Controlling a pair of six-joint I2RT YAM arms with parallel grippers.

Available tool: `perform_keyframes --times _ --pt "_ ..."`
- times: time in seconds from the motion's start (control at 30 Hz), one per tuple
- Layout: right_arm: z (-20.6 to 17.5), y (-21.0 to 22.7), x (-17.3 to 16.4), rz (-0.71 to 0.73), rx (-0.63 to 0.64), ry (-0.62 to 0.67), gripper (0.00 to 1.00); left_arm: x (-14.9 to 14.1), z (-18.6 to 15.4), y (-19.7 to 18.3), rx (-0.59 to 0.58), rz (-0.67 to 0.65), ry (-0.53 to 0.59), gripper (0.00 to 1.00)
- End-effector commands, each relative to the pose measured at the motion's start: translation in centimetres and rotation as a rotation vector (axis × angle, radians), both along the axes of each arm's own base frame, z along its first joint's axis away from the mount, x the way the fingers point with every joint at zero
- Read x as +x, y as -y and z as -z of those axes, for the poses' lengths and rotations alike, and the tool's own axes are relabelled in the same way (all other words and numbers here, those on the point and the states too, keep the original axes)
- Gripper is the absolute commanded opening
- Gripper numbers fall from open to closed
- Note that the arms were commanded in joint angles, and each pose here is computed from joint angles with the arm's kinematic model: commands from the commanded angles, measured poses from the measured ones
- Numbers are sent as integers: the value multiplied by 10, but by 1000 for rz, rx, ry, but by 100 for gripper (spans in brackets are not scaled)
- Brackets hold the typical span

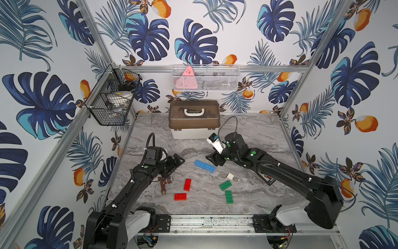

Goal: Assemble a small pinwheel with lego
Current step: Assemble the lego brick at the center of the board, then pick up the lego brick from the center of the board.

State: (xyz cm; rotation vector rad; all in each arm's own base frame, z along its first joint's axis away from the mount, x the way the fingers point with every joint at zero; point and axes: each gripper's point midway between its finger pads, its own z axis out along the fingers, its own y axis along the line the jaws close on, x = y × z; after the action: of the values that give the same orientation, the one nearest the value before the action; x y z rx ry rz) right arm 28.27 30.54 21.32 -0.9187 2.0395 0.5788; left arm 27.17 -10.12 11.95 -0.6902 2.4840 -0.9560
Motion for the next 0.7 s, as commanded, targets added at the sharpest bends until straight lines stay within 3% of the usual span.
perform_keyframes --times 0.0,0.03,0.23,0.37,0.67 --pt "-19 9 -2 167 202 -94 80 -12 1 -11 65 12 -3 99" --pt "-16 11 -8 170 213 -131 98 -15 0 -11 71 18 0 99" --pt "37 -24 -64 -39 124 -521 100 -34 1 -11 60 45 -53 99" --pt "62 -64 -103 -145 121 -618 100 -34 -6 -26 96 7 -35 99" --pt "134 -93 -95 194 -37 -806 92 -34 2 -34 5 -80 -82 98"
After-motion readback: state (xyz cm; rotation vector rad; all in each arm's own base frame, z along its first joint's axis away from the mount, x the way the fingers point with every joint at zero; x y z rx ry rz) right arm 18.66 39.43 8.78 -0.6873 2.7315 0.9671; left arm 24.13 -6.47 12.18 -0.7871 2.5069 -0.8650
